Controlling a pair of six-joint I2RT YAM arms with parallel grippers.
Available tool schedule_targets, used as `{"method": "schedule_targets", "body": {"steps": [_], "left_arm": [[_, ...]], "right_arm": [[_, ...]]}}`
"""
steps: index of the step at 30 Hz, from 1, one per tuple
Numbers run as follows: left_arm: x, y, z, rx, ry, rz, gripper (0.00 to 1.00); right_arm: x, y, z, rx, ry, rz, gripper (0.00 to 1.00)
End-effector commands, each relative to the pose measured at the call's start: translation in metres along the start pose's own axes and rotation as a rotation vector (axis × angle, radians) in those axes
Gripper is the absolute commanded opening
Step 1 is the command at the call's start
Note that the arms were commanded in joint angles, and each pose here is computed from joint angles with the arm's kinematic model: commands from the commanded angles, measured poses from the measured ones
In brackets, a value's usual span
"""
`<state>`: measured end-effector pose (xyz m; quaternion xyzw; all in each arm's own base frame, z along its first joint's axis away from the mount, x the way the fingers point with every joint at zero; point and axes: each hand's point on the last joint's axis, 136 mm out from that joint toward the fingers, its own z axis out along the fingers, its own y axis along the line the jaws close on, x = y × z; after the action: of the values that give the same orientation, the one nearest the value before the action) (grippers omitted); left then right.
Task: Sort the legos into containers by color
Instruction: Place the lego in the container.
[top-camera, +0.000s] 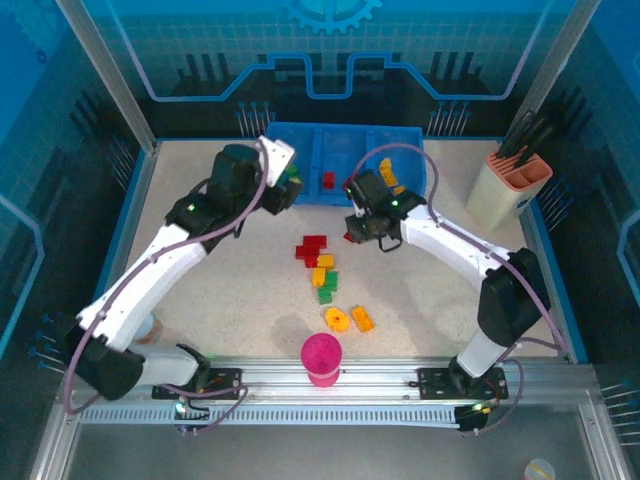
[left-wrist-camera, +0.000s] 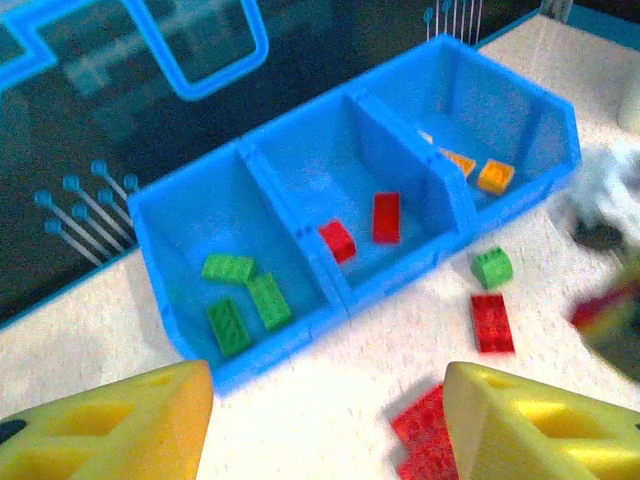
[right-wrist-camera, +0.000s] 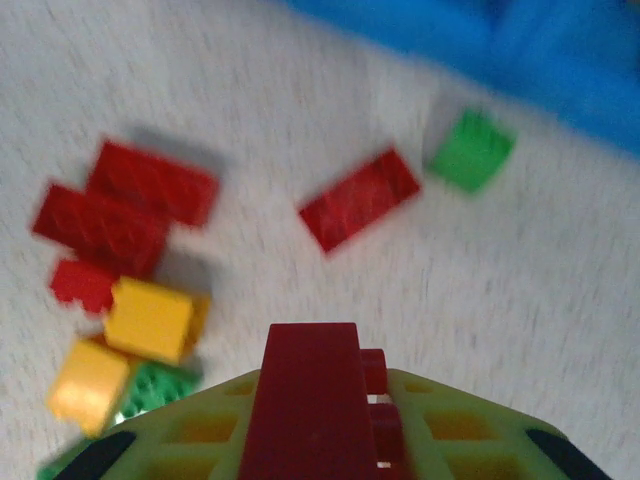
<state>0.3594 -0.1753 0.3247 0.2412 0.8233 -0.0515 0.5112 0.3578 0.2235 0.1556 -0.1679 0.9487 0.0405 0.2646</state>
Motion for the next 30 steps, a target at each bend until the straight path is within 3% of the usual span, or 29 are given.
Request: {"method": "schedule_targets", "body": {"steps": [1,4,11,25,30], "left_arm": [[0.041,-0.001,-0.023,0.001,0.093,-0.098,0.65],[0.064,-0.017,-0.041,0.082,0.121,-0.148,0.73],[0.116,-0.03,-0.054,0.114,0.221,-0.279,0.73],[0.153,-0.04,-0.023,0.086,0.346,-0.471,0.73],[0.159,-0.039,0.002,0.034,0.378,-0.499,0.75]], "right_arm": [[-0.04,0.002,0.019,0.019,-0.053,-0.133,0.22],[-0.08,0.006,0.034,0.018,-0.125,-0.136,0.23],[-0.147,-0.005,0.082,0.061,-0.243,-0.068,0.23],[-0.149,-0.043,0.165,0.127,-0.185,0.007,0.28],[-0.147,-0.045,0.173,0.12,-0.169,-0.011,0.43]]}}
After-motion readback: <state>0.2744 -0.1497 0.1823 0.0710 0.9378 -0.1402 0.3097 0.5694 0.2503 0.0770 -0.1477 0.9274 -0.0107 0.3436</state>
